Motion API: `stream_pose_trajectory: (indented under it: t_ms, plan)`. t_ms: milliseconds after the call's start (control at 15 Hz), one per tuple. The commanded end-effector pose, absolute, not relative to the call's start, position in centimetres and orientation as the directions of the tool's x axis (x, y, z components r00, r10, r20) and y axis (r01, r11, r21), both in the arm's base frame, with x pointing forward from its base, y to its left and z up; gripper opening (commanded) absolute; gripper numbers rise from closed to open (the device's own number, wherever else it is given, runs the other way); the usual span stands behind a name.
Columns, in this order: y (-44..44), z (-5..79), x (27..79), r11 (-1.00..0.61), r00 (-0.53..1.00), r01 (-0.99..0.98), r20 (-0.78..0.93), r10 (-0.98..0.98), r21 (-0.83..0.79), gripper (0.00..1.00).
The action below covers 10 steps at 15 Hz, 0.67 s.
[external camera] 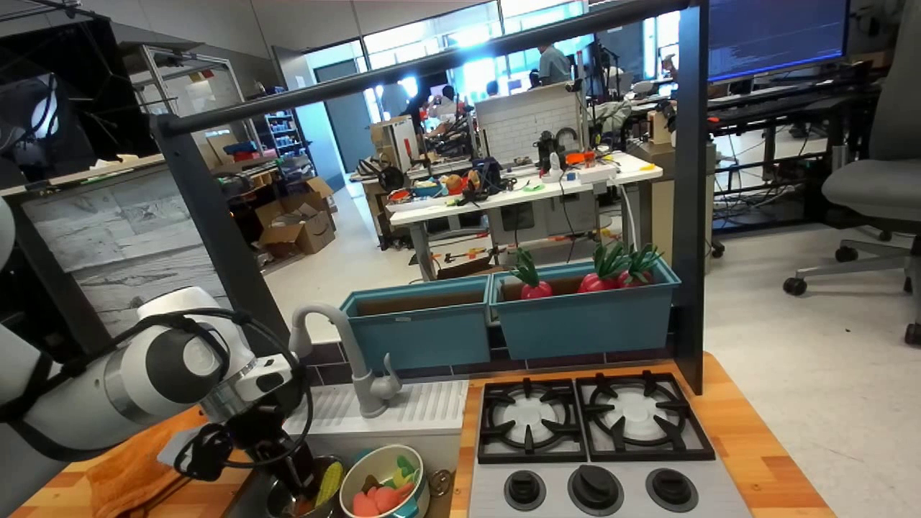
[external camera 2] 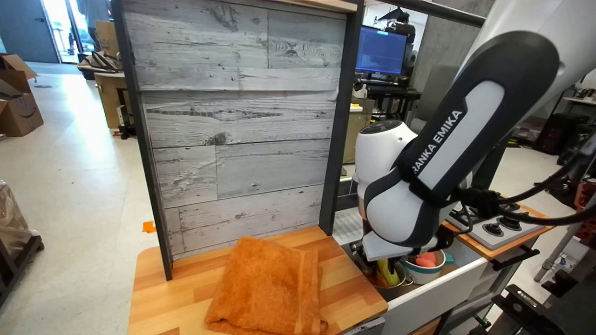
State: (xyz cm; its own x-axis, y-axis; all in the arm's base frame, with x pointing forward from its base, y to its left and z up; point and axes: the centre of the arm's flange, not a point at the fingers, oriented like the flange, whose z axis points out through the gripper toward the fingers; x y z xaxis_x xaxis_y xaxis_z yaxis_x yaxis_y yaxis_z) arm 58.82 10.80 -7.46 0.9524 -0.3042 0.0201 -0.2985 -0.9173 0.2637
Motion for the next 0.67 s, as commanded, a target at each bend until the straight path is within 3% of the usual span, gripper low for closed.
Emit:
stream_pose_trajectory:
  t_ms: [0,67,133,200,267,333,400,600]
  plan:
    - [11.2,-9.1,61.2,-0.921,0.96,-0.278,0.054,-0.273,0.273,0.1]
    - [11.3,-9.3,61.2,-0.921,0.96,-0.278,0.06,-0.272,0.272,0.04]
    - [11.5,-9.7,61.2,-0.922,0.961,-0.274,0.059,-0.269,0.275,0.13]
    - [11.6,-10.0,61.1,-0.922,0.962,-0.271,0.059,-0.265,0.276,0.32]
    - [11.6,-10.1,61.0,-0.922,0.963,-0.268,0.059,-0.262,0.279,0.39]
    - [11.5,-10.2,60.9,-0.922,0.964,-0.267,0.061,-0.26,0.279,0.2]
    - [11.5,-10.1,60.8,-0.923,0.964,-0.266,0.06,-0.26,0.278,0.08]
    - [11.6,-9.4,60.4,-0.926,0.964,-0.265,0.056,-0.26,0.269,0.0]
